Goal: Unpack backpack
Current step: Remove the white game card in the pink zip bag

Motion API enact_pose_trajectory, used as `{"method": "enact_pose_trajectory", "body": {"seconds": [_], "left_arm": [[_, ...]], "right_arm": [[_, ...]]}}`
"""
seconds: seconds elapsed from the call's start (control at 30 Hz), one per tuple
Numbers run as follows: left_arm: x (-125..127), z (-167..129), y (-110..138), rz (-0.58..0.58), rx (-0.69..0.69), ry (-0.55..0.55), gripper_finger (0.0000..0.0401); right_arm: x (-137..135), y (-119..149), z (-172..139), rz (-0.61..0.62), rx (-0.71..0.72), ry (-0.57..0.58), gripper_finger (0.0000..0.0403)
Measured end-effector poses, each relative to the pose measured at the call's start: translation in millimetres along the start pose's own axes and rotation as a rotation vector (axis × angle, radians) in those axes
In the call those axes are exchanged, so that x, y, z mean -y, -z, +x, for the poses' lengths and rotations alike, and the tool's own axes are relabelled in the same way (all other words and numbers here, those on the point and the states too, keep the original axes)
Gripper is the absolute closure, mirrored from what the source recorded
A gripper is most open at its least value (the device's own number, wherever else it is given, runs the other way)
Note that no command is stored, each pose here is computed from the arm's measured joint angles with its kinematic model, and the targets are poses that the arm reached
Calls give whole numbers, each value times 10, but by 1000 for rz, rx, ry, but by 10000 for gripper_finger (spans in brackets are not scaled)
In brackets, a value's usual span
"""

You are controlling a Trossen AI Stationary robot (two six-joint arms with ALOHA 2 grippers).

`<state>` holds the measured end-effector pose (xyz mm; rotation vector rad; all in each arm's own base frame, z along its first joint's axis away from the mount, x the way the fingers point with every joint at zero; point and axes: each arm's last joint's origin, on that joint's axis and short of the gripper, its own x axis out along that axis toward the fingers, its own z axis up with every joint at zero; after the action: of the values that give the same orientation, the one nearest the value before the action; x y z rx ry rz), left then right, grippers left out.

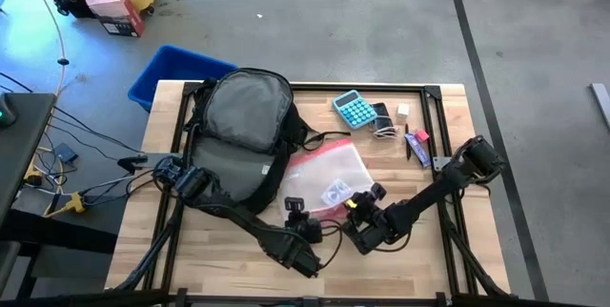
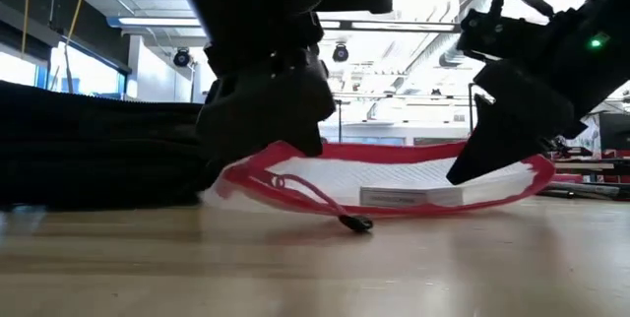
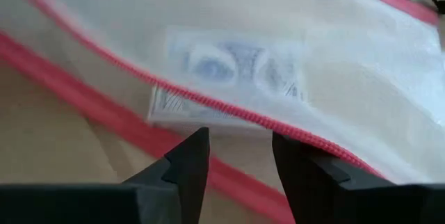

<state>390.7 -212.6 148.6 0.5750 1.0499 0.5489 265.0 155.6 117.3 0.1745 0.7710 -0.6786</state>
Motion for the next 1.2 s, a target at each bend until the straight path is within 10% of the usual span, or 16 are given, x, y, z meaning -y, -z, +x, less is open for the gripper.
{"method": "enact_pose_trajectory", "body": {"seconds": [0.4,0.9,1.2], "left_arm": [[-754,90,-34,33,-67,-264,401],[-759,-764,-107,-99,126,101,357],[-895,-600,-144,-74,120,22,277]], "right_arm": [[106,100,-36,138,-18,96,297],[147,77,53,128,-27,140,318],[148,77,66,131,-20,145,318]]}}
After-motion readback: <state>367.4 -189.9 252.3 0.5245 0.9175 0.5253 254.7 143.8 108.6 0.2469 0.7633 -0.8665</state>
